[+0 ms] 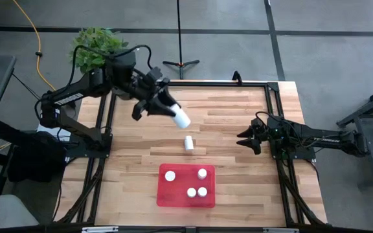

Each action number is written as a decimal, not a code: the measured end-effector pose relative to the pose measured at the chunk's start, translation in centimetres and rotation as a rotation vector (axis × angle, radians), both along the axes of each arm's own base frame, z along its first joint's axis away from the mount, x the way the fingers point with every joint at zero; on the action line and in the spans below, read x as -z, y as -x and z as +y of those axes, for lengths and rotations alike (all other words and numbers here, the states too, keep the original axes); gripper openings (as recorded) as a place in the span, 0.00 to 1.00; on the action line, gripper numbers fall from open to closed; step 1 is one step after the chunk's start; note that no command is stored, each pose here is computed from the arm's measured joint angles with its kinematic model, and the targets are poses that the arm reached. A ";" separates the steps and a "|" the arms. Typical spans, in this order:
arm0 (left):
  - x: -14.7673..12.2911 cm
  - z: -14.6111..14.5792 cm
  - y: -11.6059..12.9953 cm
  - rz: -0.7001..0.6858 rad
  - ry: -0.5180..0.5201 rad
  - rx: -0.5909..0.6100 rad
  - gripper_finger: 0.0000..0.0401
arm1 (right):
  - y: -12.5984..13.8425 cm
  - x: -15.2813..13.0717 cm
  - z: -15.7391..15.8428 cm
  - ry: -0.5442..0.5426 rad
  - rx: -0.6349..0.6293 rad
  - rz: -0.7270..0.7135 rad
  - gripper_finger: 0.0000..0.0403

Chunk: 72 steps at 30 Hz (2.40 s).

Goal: Pick and place pill bottles into a basket
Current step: Put the top white pill bottle into the red bin

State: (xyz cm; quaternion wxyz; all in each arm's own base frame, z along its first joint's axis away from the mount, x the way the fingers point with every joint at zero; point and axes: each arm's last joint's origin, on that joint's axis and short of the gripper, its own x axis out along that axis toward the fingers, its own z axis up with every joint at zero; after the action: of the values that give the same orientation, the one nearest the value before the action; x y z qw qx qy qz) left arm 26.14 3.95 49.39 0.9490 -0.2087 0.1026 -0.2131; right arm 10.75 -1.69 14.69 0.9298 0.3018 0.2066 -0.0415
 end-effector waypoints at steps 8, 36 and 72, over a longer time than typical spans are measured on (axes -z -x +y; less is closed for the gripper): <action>1.7 -3.2 0.1 0.188 0.035 0.135 0.48 | 0.0 0.0 0.0 -0.039 0.014 0.002 0.56; 5.8 -16.1 2.0 0.476 -0.341 -0.047 0.48 | 0.0 0.0 0.0 -0.046 0.034 0.004 0.56; 17.9 -24.1 -6.4 0.719 -0.615 -0.174 0.48 | 0.0 0.0 0.1 -0.049 -0.001 0.001 0.56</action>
State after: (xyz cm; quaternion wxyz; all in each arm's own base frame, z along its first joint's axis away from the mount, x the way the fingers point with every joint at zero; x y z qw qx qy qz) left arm 32.59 -20.13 31.52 0.8854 0.0135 0.4646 -0.0070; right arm 10.75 -1.63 14.69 0.9220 0.3245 0.2081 -0.0359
